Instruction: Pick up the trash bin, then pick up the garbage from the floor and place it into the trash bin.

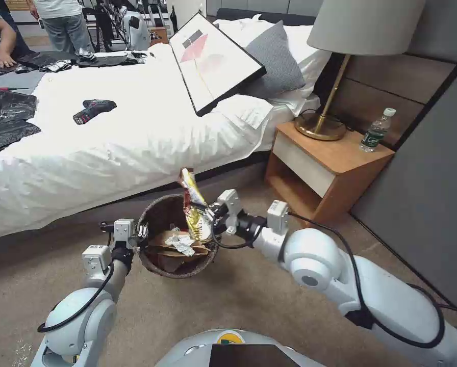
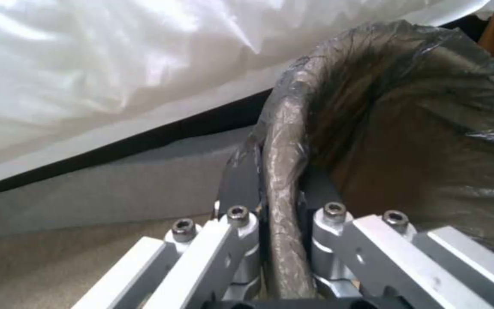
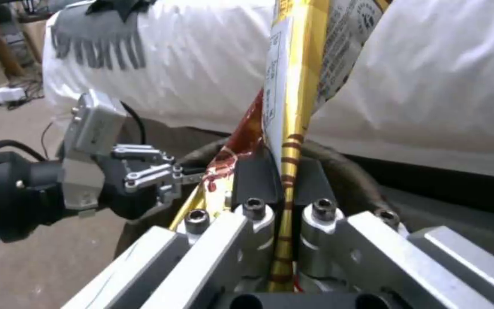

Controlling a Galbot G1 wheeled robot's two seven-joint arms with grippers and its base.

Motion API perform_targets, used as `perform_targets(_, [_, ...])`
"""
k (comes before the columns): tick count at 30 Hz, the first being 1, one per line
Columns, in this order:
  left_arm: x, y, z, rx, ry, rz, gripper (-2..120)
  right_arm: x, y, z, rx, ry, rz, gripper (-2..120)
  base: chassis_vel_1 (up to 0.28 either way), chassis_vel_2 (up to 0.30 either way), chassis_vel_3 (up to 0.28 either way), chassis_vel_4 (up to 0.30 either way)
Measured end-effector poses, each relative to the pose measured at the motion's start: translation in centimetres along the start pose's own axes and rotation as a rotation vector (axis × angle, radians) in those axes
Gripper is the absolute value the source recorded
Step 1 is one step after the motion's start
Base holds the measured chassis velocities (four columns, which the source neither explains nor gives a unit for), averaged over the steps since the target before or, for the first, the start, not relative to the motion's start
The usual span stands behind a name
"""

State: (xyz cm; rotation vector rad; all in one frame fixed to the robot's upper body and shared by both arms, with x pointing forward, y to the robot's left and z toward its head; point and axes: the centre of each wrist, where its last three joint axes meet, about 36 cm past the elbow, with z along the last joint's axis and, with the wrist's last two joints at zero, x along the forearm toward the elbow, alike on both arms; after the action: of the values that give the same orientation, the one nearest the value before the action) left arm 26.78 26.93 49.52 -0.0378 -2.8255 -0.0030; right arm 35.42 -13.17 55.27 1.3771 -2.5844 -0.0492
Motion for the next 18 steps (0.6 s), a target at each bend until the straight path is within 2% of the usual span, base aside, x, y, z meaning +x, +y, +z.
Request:
perform_targets(7, [0.0, 0.0, 0.0, 0.000, -0.001, -0.003, 5, -2.4, 0.3, 1.3, -0.003, 0.018, -0.005, 0, 0.000, 0.000, 0.000, 0.000])
perform_targets(18, [-0.1, 0.0, 0.0, 0.001, -0.001, -0.004, 5, -3.8, 0.5, 3.0, -0.002, 0.055, 0.014, 0, 0.000, 0.000, 0.000, 0.000])
